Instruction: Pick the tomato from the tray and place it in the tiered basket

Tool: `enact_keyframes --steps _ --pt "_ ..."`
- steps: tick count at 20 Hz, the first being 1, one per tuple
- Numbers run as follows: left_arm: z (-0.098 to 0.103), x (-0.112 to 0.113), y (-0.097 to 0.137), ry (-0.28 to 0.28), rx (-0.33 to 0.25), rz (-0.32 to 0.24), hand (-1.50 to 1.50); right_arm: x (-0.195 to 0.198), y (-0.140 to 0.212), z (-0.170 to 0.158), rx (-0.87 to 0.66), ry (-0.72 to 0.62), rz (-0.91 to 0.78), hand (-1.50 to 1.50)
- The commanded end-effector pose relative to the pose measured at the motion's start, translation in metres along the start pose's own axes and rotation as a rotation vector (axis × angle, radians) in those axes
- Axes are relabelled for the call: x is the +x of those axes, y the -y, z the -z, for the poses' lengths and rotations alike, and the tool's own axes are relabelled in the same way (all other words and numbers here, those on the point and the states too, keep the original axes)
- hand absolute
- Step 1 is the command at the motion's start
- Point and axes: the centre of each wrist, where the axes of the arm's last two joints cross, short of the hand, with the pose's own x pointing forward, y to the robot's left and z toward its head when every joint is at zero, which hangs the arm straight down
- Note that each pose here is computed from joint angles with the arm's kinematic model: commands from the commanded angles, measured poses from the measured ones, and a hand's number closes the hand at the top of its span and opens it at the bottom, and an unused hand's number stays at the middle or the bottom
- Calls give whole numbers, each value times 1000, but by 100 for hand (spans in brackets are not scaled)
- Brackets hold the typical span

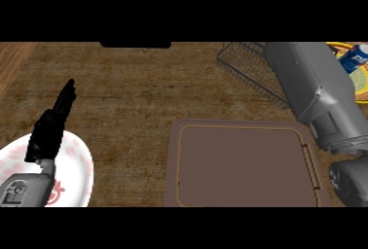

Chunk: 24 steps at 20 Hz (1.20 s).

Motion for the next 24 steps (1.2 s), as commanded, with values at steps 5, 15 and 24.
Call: enact_keyframes --steps 5,15,24 --pt "10 2 -20 -18 18 2 0 1 24 8 -196 5 215 -150" --pt "-11 -23 -13 -55 40 7 0 14 75 -2 -209 -164 372 -150" --pt "-23 -35 -26 -97 96 15 0 -43 64 -31 -138 -137 453 -150"
